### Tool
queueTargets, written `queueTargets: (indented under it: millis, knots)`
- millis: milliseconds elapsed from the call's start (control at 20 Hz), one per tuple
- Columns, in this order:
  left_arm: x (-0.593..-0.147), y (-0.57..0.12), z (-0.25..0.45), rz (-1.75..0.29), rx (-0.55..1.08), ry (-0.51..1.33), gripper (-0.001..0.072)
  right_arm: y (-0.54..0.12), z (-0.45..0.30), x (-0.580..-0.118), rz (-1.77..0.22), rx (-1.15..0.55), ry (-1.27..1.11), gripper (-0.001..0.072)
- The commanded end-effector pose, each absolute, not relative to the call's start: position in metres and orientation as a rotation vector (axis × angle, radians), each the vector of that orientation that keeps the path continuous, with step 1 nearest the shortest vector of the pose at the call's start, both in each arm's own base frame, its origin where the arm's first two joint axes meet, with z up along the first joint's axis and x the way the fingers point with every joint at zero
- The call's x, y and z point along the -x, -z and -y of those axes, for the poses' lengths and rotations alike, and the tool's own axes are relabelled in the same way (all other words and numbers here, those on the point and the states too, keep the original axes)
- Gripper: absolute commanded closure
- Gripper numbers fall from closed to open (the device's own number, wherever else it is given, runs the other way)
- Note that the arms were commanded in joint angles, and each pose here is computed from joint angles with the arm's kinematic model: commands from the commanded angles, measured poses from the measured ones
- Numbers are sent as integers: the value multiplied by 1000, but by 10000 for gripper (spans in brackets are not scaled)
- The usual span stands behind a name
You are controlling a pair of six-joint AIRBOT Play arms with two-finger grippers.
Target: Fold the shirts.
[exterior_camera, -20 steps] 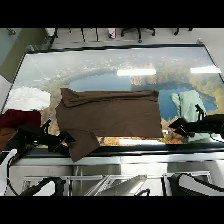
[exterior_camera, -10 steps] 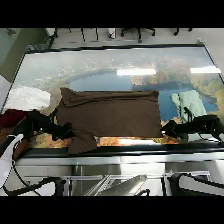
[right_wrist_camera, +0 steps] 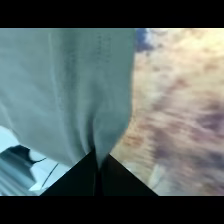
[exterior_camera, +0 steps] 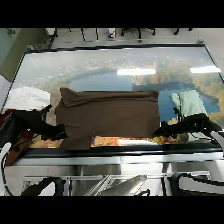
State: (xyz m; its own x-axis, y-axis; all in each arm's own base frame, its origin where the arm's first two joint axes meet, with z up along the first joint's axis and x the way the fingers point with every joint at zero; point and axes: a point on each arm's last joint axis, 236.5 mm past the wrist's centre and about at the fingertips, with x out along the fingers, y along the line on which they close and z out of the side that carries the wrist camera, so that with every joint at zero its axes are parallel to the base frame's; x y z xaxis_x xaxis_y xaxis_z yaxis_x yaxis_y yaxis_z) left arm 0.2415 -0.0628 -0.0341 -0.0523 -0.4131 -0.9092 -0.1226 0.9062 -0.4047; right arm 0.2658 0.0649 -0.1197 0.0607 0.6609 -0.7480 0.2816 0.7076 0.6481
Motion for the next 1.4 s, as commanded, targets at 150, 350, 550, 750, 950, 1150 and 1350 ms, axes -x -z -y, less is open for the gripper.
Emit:
queueTargets:
  millis: [150, 350, 550, 750, 950, 1150, 1350]
  knots:
    - [-206, 13, 37, -1534, 290, 140, 695, 112, 1, -234, -1603, -619, 29, 695]
    - [-210, 29, 36, -1500, 299, 120, 696, 98, -11, -239, -1541, -624, -20, 695]
    - [-269, -1, 30, -1418, 294, 125, 695, 58, -32, -306, -1277, -716, -158, 696]
    - [-354, -36, 27, -1278, 253, 137, 696, 28, -33, -378, -1090, -687, -184, 695]
    - [-409, -9, 33, -1308, 243, 153, 696, 53, -50, -434, -1082, -615, -205, 695]
    - [-441, 34, 31, -1383, 257, 149, 695, 84, -58, -474, -1115, -604, -218, 694]
    - [-446, 65, 33, -1469, 266, 157, 695, 88, -60, -479, -1132, -585, -253, 687]
